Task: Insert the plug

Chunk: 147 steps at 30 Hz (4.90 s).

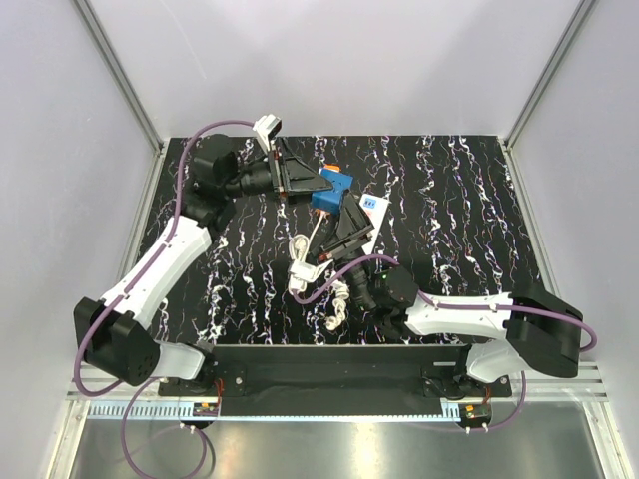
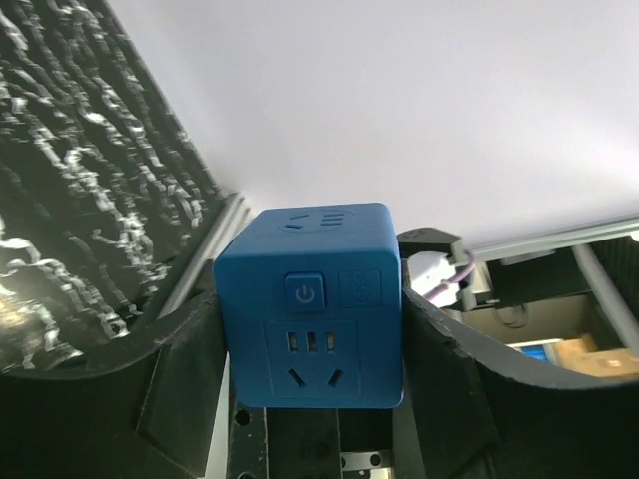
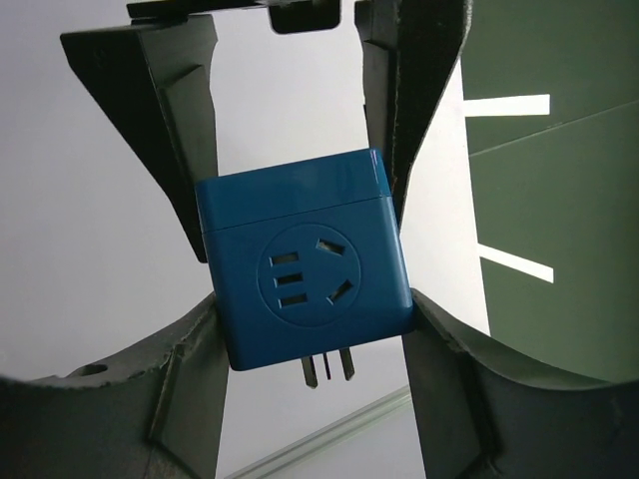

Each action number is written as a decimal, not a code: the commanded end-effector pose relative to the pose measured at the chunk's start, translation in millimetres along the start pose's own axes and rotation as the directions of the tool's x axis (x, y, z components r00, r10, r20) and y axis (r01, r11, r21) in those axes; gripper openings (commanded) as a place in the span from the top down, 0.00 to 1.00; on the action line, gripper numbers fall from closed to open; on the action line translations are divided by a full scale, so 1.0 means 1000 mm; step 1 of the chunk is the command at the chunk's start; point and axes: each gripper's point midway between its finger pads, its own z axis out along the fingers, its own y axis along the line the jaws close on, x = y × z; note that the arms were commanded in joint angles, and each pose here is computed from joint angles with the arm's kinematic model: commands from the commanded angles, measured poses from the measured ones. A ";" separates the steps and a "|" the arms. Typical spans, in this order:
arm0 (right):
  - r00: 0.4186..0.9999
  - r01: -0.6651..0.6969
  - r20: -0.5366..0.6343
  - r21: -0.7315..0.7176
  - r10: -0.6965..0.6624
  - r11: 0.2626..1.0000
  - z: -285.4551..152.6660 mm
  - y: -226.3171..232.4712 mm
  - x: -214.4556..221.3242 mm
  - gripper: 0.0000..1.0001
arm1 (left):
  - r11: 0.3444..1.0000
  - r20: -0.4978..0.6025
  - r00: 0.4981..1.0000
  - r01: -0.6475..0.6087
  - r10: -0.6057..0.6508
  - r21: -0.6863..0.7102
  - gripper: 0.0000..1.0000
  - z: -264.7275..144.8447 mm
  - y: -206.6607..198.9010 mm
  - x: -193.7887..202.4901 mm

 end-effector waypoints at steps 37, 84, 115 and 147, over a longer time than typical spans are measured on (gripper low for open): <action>0.211 -0.952 -0.307 -0.278 0.928 0.124 -0.065 -0.026 -0.007 0.02 | 0.913 0.014 0.913 -0.408 0.407 0.017 1.00 -0.032 -0.028 -0.029; -0.341 -0.626 -0.740 -0.282 0.580 -0.727 -0.016 -0.079 -0.058 0.13 | 0.682 0.126 0.740 -0.662 0.661 0.312 1.00 -0.055 -0.092 0.051; -0.683 -0.725 -0.590 0.620 0.431 -0.301 -0.062 0.106 0.135 0.19 | 0.329 -0.353 0.456 -0.871 0.817 -0.364 1.00 -0.022 0.117 -0.033; -0.702 -0.701 -0.709 0.670 0.071 -0.243 -0.026 0.348 0.241 0.47 | 0.003 -0.331 -0.051 -0.987 0.942 0.162 1.00 0.082 0.199 -0.044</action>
